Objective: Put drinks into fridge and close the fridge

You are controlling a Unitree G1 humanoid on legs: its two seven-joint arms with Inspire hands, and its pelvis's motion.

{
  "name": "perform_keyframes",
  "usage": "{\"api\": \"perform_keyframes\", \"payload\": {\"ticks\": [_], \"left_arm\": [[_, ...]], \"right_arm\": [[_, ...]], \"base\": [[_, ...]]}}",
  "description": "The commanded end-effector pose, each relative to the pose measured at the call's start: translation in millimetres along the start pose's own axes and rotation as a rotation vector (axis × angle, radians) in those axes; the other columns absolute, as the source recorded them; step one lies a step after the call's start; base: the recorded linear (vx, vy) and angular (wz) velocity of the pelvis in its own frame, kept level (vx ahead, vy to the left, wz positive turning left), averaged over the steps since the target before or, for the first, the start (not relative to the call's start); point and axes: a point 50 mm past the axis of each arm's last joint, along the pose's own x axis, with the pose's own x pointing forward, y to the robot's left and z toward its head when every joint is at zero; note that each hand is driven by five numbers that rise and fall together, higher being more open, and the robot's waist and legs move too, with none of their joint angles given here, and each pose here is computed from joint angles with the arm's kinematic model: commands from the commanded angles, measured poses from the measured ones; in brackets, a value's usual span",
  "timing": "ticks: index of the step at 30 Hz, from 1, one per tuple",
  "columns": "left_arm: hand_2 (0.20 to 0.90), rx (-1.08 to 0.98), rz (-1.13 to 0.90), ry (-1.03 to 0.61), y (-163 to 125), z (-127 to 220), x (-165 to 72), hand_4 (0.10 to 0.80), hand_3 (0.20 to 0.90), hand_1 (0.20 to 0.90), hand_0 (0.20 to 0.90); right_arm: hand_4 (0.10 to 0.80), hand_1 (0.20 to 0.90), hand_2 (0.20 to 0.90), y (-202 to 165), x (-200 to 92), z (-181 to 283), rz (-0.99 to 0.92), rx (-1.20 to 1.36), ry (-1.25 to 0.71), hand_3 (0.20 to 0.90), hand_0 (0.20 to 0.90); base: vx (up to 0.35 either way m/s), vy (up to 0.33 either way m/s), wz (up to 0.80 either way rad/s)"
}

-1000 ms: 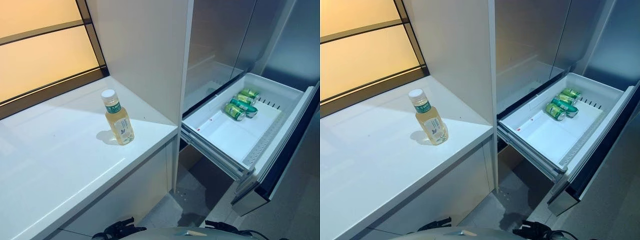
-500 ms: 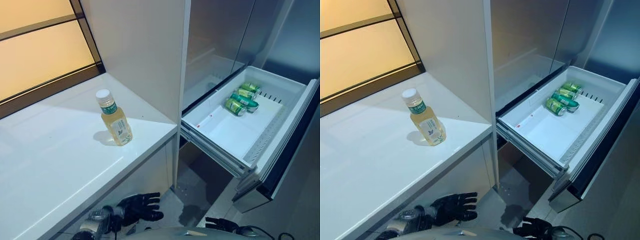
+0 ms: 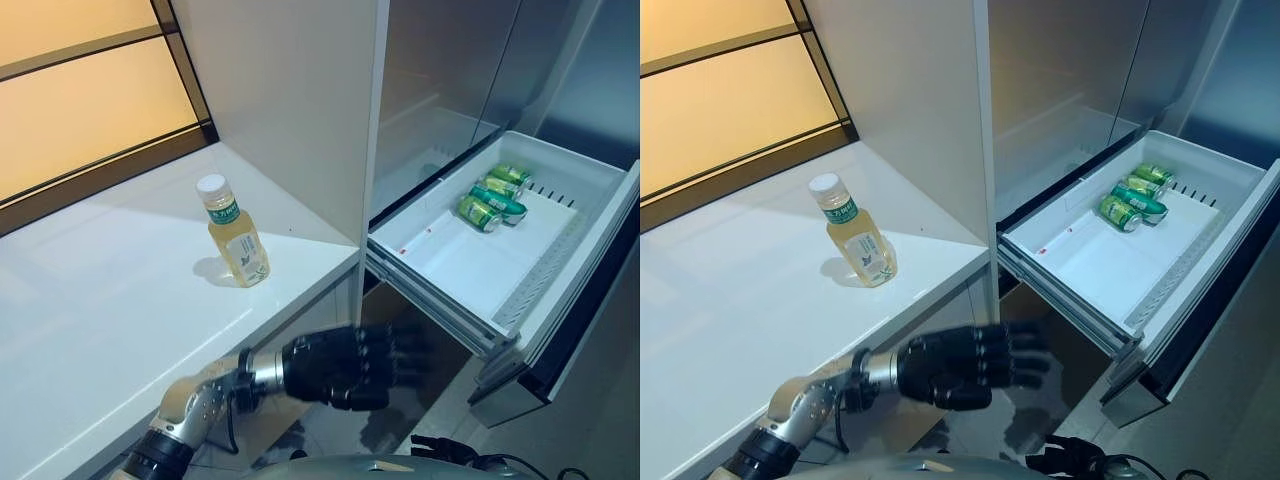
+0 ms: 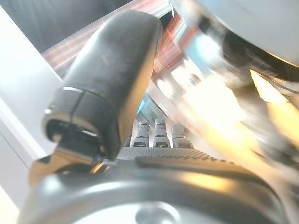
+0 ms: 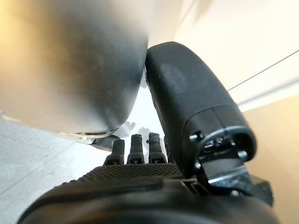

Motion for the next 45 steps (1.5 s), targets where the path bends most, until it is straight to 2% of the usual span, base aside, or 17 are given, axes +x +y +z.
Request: {"api": "perform_keyframes", "payload": {"ticks": [1, 3, 6, 11, 13, 20, 24, 29, 31, 36, 45], "left_arm": [[0.900, 0.159, -0.313, -0.333, -35, 62, 33, 0.800, 0.900, 0.900, 0.900], [0.900, 0.185, -0.331, -0.402, -43, 71, 40, 0.800, 0.900, 0.900, 0.900], [0.900, 0.363, -0.275, -0.494, -50, 89, 41, 0.800, 0.900, 0.900, 0.900], [0.900, 0.980, -0.033, -0.707, -80, 132, 19, 0.800, 0.900, 0.900, 0.900], [0.900, 1.142, 0.067, -0.782, -92, 144, 11, 0.800, 0.900, 0.900, 0.900], [0.900, 1.452, 0.352, -0.904, -107, 159, -2, 0.800, 0.900, 0.900, 0.900], [0.900, 1.670, 0.535, -0.916, -109, 162, -5, 0.800, 0.900, 0.900, 0.900], [0.900, 1.677, 0.687, -0.873, -98, 170, -12, 0.800, 0.900, 0.900, 0.900], [0.900, 1.540, 0.731, -0.812, -84, 170, -15, 0.800, 0.900, 0.900, 0.900], [0.900, 1.385, 0.784, -0.757, -62, 162, -20, 0.800, 0.900, 0.900, 0.900], [0.900, 1.144, 0.748, -0.729, -43, 148, -25, 0.800, 0.900, 0.900, 0.900]], "right_arm": [[0.800, 0.900, 0.900, 16, 6, 7, 0.040, -0.065, -0.009, 0.900, 0.900], [0.800, 0.900, 0.900, 22, 8, 7, 0.047, -0.072, -0.007, 0.900, 0.900], [0.800, 0.900, 0.900, 28, 10, 8, 0.059, -0.095, -0.009, 0.900, 0.900], [0.800, 0.900, 0.900, 33, 10, 5, 0.069, -0.124, -0.009, 0.900, 0.900], [0.800, 0.900, 0.900, 33, 10, 3, 0.069, -0.131, -0.001, 0.900, 0.900], [0.800, 0.900, 0.900, 35, 12, 9, 0.057, -0.139, 0.003, 0.900, 0.900], [0.800, 0.900, 0.900, 32, 12, 16, 0.041, -0.139, -0.005, 0.900, 0.900], [0.800, 0.900, 0.900, 28, 11, 19, 0.045, -0.148, -0.006, 0.900, 0.900], [0.800, 0.900, 0.900, 27, 11, 19, 0.050, -0.157, -0.005, 0.900, 0.900], [0.800, 0.900, 0.900, 23, 10, 25, 0.055, -0.165, -0.007, 0.900, 0.900], [0.800, 0.900, 0.900, 13, 7, 25, 0.048, -0.196, 0.005, 0.900, 0.900]], "base": [[0.024, -0.041, 0.06], [0.016, -0.045, 0.05], [-0.009, -0.061, 0.08], [-0.038, -0.093, 0.15], [-0.038, -0.103, 0.24], [-0.043, -0.126, 0.29], [-0.069, -0.102, 0.33], [-0.036, -0.035, 0.18], [-0.024, -0.002, 0.08], [-0.002, 0.022, 0.01], [0.001, 0.006, 0.01]]}}
